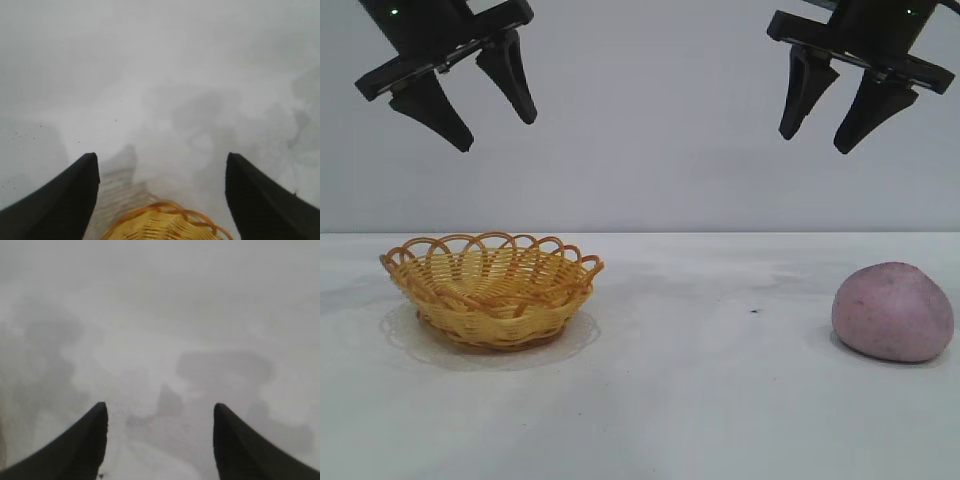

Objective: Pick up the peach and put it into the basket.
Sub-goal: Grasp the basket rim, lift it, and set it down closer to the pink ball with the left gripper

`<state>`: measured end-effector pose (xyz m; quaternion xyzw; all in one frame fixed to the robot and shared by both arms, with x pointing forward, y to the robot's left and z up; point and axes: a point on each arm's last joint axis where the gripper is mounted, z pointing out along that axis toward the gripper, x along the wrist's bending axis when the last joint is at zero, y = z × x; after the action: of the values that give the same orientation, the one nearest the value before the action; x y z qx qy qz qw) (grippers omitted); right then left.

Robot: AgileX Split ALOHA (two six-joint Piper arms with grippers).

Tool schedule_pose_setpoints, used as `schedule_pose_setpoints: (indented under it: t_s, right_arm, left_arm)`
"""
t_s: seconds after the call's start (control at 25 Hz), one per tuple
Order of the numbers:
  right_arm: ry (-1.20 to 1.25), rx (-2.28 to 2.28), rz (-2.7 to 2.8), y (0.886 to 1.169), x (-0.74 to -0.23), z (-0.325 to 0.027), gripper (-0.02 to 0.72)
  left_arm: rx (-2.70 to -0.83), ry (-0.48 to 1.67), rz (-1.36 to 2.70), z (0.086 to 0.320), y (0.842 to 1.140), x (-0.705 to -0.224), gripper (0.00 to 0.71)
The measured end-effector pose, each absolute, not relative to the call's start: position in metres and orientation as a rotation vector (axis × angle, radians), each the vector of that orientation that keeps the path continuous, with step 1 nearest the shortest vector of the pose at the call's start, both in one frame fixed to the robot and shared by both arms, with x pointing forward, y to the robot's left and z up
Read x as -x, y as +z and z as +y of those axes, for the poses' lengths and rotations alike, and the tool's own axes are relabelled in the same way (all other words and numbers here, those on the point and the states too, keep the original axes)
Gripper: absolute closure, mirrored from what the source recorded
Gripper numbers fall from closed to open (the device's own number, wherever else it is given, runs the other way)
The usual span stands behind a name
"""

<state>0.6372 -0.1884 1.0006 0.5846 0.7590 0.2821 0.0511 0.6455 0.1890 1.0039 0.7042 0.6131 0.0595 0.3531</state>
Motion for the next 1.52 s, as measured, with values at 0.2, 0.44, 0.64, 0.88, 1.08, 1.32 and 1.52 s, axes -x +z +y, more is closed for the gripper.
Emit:
schedule_pose_setpoints:
  t_s: [0.2, 0.44, 0.64, 0.88, 1.08, 1.32, 1.52]
  right_arm:
    - [0.859, -1.779, 2.310, 1.001, -0.637, -0.188, 0.260]
    - [0.858, -1.776, 2.311, 1.001, -0.637, -0.188, 0.260]
    - [0.858, -1.776, 2.311, 1.001, -0.637, -0.188, 0.260]
    - [0.858, -1.776, 2.311, 1.001, -0.637, -0.188, 0.260]
    - [0.858, -1.776, 2.311, 1.001, -0.637, -0.188, 0.260]
    - [0.860, -1.777, 2.311, 1.001, -0.637, -0.188, 0.260]
    - [0.858, -1.770, 2.317, 1.001, -0.637, -0.188, 0.260]
  left_arm:
    - [-1.821, 0.154, 1.586, 0.189, 1.004, -0.645, 0.239]
    - [-1.821, 0.154, 1.586, 0.189, 1.004, -0.645, 0.239]
    - [-1.873, 0.144, 1.572, 0.189, 1.002, -0.643, 0.239]
    - [-2.065, 0.197, 1.495, 0.195, 0.997, -0.638, 0.239]
    - [-2.268, 0.142, 1.405, 0.196, 0.989, -0.636, 0.239]
    - [-2.487, -0.001, 1.378, 0.196, 0.967, -0.650, 0.239]
    - [-2.556, -0.052, 1.347, 0.194, 0.960, -0.665, 0.239]
